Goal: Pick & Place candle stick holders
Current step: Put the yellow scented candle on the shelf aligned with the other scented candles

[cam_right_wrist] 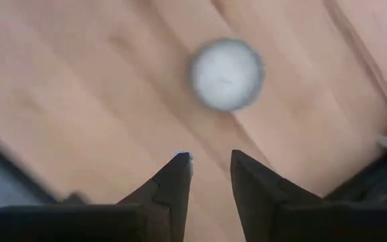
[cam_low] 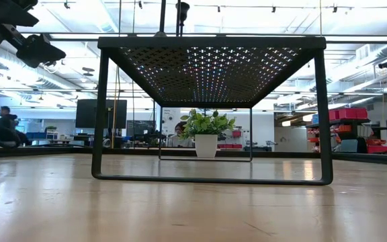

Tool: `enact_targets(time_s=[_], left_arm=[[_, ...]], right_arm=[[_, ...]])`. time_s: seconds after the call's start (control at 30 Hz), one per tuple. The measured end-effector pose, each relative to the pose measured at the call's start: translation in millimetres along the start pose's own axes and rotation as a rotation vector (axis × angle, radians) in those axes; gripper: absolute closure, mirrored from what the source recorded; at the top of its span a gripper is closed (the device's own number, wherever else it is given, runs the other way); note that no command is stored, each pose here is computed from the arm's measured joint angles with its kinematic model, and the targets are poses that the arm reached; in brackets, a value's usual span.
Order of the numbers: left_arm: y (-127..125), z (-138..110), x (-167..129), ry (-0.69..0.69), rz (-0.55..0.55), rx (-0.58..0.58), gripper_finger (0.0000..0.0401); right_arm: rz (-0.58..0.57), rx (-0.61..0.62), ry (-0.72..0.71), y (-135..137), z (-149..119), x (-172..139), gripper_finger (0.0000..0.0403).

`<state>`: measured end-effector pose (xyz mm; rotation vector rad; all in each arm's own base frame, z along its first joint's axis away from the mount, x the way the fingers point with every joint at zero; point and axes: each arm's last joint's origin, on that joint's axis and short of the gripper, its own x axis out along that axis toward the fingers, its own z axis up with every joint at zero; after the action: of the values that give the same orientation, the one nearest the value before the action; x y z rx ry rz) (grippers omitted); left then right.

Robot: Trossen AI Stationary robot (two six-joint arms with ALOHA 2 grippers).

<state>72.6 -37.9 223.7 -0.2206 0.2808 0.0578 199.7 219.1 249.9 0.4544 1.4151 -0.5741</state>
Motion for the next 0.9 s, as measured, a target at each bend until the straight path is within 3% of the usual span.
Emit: enact_targets(time_s=[0.13, 0.3, 0.5, 0.9], left_arm=[[0.0, 0.0, 0.0, -0.001, 0.001, -0.011, 0.0002], [0.1, 0.0, 0.0, -0.001, 0.003, -0.01, 0.0002], [0.1, 0.0, 0.0, -0.002, 0.003, -0.01, 0.0002], [0.1, 0.0, 0.0, -0.002, 0.003, -0.01, 0.0002]], right_arm=[[-0.07, 0.059, 0.021, -9.1, -4.2, 26.5, 0.0294], [-0.069, 0.098, 0.023, -13.0, -6.9, 48.8, 0.0294], [-0.012, 0.121, -0.026, -9.8, -6.3, 57.3, 0.0294], [-0.017, 0.133, -0.058, -10.8, -5.6, 58.5, 0.0294]])
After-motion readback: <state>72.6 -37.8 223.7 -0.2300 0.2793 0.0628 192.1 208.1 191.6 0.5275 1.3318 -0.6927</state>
